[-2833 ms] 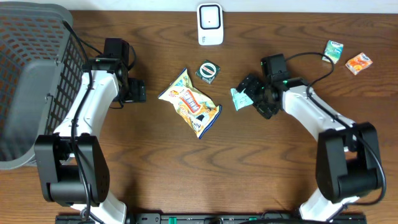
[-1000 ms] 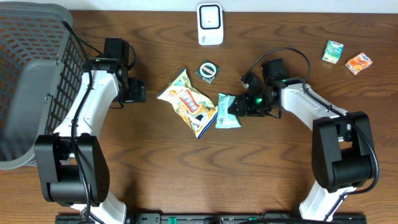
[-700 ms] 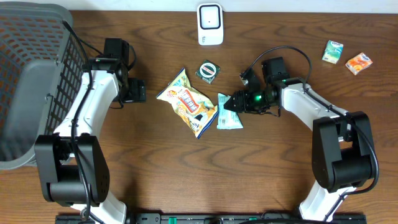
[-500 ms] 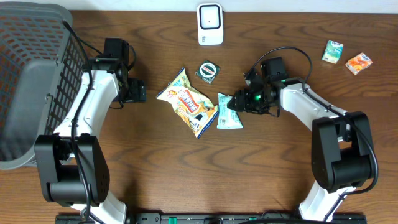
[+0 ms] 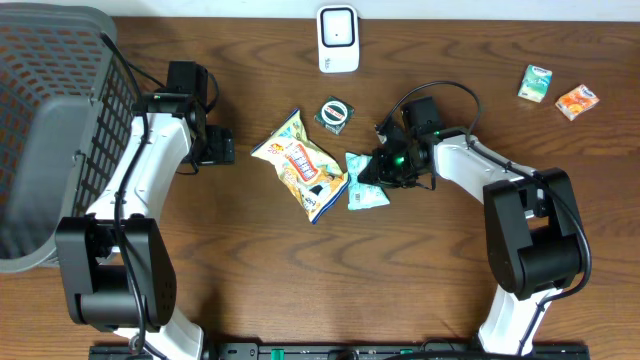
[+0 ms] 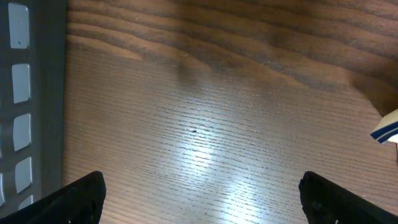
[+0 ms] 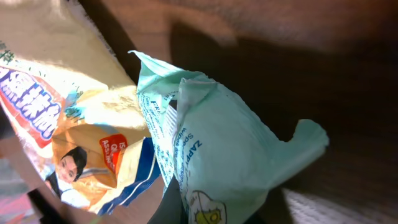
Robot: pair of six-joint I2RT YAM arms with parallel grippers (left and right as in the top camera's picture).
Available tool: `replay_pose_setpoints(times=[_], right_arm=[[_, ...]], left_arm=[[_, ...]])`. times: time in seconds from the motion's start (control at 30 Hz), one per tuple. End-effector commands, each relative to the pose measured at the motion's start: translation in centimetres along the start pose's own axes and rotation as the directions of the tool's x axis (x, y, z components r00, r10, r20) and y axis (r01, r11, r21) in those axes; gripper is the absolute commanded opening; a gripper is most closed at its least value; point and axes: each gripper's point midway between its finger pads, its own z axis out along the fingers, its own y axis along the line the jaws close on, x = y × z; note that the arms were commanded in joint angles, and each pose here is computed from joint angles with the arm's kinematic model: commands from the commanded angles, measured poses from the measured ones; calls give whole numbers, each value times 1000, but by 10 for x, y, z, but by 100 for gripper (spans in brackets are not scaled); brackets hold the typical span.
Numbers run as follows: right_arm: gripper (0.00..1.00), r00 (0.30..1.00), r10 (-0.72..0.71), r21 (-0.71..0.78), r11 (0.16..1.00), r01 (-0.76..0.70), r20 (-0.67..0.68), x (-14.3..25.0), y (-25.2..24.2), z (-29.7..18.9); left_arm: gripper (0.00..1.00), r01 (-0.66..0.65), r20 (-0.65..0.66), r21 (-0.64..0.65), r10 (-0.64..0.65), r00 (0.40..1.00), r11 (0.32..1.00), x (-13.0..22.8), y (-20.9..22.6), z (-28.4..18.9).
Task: Scan the item barcode
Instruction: 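Lift the teal pack up and carry it toward the scanner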
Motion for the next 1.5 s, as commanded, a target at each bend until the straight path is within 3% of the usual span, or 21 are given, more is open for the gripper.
replay_pose_setpoints(times=[0.0,0.13,0.3,0.57,0.77,1.47], right_arm=[[1,999,30,-90,995,-31,-11,1,7,-11],[1,998,22,-209,978,-10,53,-14,24,-45],[1,979,-74,-333,933,134,187,-28,57,-102],[1,867,-310,-312,841,441,389,-20,122,-165],[1,820,-386,-313,787,531,422,-5,147,-177],[1,776,-475,-317,724,612,414,10,171,-162]], left_arm=[[98,-6,-6,-8,6,1000,1000,2,1,1],[98,-6,-6,-8,6,1000,1000,2,1,1],[98,-6,-6,-7,6,1000,1000,2,1,1],[98,-6,-6,-7,6,1000,1000,2,1,1],[97,-6,-6,-8,6,1000,1000,2,1,1],[98,-6,-6,-8,6,1000,1000,2,1,1]])
